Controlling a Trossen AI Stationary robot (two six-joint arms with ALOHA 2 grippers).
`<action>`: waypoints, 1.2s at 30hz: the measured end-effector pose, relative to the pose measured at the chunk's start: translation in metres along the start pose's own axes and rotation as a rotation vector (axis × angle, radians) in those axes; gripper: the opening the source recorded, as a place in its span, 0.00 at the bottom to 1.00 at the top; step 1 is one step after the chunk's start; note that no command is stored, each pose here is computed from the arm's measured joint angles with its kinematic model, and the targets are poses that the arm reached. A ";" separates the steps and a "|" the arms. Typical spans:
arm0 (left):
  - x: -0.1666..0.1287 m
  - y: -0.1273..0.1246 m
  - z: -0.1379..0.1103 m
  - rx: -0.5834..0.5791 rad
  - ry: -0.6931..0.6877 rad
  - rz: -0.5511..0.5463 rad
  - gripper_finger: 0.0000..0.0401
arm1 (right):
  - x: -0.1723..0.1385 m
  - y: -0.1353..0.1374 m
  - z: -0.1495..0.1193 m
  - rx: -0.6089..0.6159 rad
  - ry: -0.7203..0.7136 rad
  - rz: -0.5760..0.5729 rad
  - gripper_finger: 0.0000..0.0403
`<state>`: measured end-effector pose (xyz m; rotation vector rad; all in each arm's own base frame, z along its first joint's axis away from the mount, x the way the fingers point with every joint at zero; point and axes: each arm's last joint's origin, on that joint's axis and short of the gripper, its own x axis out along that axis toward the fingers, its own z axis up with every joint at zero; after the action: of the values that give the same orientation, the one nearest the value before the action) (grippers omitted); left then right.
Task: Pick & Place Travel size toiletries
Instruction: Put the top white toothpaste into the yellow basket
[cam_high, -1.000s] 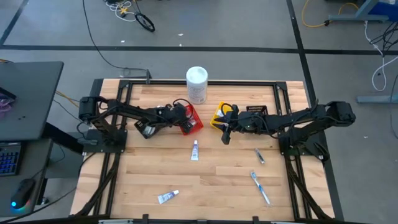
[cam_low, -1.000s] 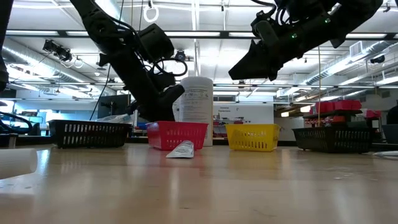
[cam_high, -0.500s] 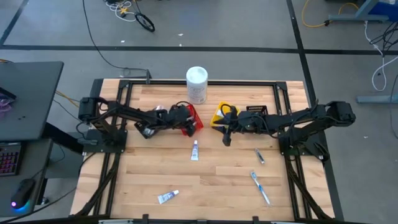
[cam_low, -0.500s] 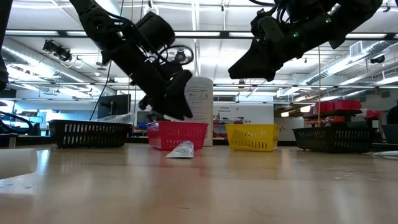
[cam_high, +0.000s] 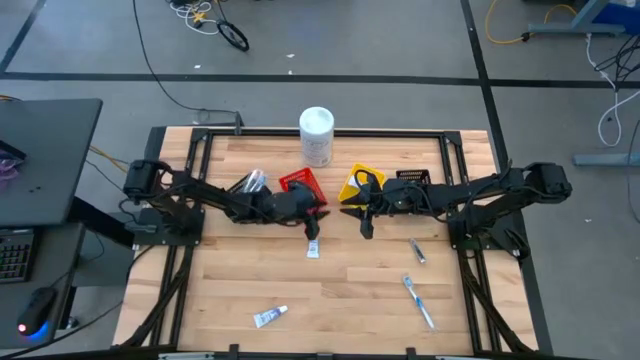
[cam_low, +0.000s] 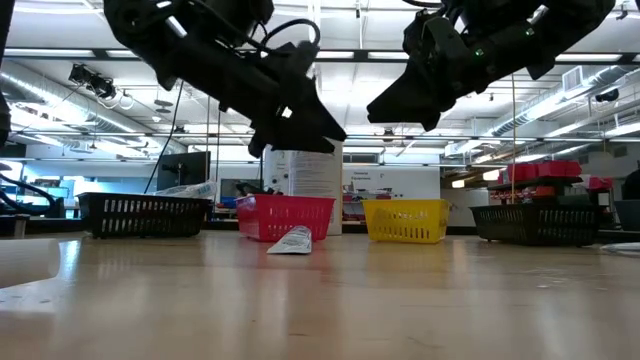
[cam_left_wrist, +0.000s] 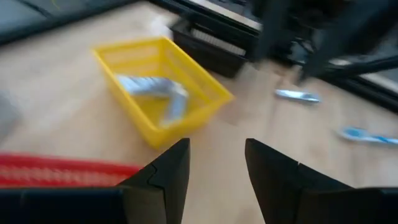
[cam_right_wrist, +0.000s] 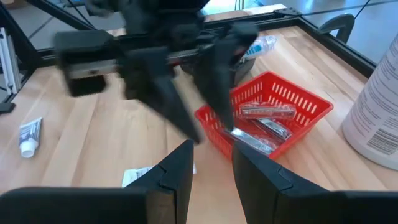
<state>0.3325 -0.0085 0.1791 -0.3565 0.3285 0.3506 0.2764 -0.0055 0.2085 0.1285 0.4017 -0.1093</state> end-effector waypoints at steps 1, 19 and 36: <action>-0.002 -0.005 -0.003 -0.021 0.017 -0.031 0.40 | 0.000 0.000 0.000 0.002 0.000 0.000 0.30; -0.033 -0.036 -0.060 -0.231 0.336 0.108 0.40 | 0.000 0.000 -0.001 0.015 0.008 0.000 0.30; 0.003 -0.033 -0.082 -0.337 0.419 0.118 0.41 | 0.000 0.000 0.001 -0.028 -0.004 -0.002 0.30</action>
<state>0.3274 -0.0691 0.1145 -0.7470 0.7066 0.4475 0.2765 -0.0061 0.2089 0.1002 0.3993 -0.1056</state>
